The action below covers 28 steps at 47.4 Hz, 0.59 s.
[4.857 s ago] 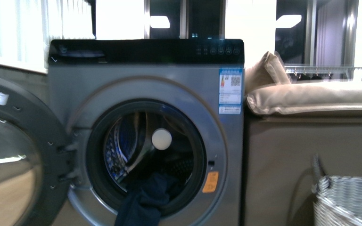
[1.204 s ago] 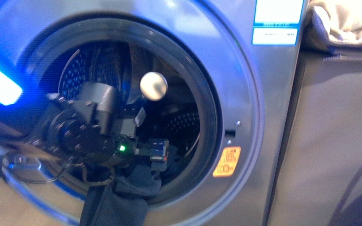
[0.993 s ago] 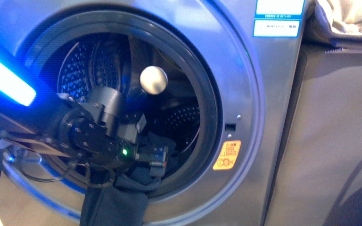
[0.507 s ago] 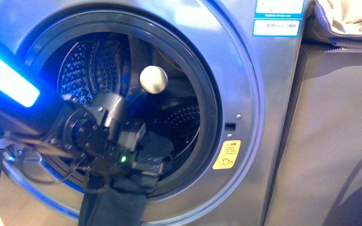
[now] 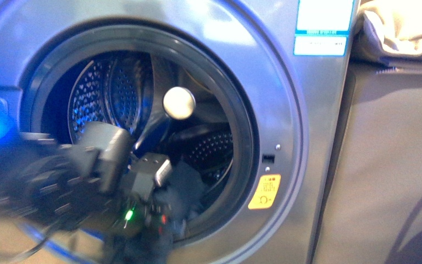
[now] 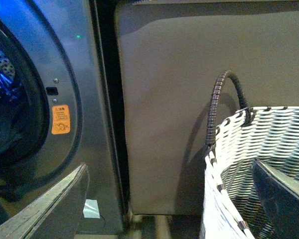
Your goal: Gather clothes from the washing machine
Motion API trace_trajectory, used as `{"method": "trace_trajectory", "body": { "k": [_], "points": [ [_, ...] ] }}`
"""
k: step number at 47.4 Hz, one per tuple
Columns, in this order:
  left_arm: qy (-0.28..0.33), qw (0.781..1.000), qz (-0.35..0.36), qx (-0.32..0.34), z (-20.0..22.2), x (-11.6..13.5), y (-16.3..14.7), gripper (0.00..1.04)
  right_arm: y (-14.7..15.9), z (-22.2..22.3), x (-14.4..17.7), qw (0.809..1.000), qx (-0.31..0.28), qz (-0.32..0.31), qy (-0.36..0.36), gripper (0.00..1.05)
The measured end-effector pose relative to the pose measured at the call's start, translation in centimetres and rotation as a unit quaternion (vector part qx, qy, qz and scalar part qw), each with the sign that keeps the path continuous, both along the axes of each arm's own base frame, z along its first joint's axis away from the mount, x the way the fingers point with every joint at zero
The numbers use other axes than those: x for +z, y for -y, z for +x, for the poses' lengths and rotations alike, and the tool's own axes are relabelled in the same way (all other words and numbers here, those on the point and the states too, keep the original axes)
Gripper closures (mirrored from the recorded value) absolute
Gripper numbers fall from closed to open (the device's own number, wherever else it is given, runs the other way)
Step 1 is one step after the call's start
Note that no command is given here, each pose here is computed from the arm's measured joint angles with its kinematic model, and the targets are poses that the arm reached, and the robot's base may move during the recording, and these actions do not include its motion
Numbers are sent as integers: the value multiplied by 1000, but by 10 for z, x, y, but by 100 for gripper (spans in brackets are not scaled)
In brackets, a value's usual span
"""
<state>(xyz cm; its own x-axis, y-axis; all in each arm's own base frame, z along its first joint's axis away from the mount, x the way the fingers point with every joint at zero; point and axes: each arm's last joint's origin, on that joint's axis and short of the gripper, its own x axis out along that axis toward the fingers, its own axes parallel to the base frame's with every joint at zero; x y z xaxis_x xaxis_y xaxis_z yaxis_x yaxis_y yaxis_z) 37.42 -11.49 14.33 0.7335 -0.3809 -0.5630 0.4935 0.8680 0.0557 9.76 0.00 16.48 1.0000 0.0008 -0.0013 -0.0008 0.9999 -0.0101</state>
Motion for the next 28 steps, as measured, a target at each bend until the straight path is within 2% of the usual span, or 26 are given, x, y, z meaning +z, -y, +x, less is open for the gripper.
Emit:
{"method": "trace_trajectory", "body": {
  "k": [16, 23, 28],
  "points": [
    [55, 997, -30, -51, -52, 46, -11, 89, 0, 0, 0, 1000, 0, 0, 0, 7],
    [95, 992, -51, -69, -79, 74, -21, 89, 0, 0, 0, 1000, 0, 0, 0, 7],
    [135, 984, -71, -90, -97, 104, -25, 89, 0, 0, 0, 1000, 0, 0, 0, 7]
  ]
}}
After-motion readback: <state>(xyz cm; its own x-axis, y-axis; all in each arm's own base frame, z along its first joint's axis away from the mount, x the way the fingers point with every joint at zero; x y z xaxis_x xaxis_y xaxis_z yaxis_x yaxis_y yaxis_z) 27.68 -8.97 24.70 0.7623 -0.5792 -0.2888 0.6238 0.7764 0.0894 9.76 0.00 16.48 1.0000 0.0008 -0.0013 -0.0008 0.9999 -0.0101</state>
